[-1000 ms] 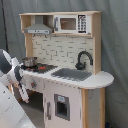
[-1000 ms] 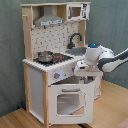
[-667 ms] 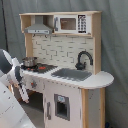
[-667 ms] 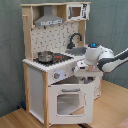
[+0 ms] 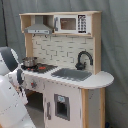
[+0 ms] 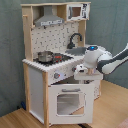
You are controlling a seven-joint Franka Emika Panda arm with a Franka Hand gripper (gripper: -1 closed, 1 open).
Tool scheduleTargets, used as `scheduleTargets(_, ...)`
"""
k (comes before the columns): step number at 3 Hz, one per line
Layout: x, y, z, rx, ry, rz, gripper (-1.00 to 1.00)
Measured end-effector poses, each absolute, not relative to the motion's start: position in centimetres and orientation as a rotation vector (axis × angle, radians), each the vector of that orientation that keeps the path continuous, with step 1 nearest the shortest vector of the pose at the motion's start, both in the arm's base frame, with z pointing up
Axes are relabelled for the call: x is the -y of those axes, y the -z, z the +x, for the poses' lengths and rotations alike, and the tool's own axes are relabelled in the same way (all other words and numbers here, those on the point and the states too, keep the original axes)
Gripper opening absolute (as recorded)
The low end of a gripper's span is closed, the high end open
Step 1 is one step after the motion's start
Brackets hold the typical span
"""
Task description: Play with the kitchen
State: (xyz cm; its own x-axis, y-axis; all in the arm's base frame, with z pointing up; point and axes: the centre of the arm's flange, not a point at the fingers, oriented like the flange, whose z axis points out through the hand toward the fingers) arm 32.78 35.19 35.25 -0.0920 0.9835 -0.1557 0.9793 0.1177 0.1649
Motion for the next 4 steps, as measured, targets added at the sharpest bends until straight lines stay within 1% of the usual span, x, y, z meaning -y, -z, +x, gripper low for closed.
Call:
scheduleTargets(2, -36.1, -32.5, 32.0, -2.143, -0.051, 1.953, -1.0)
scheduleTargets(4, -38.7, -30.7, 29.9, -2.099, -0.118, 1.988, -1.0)
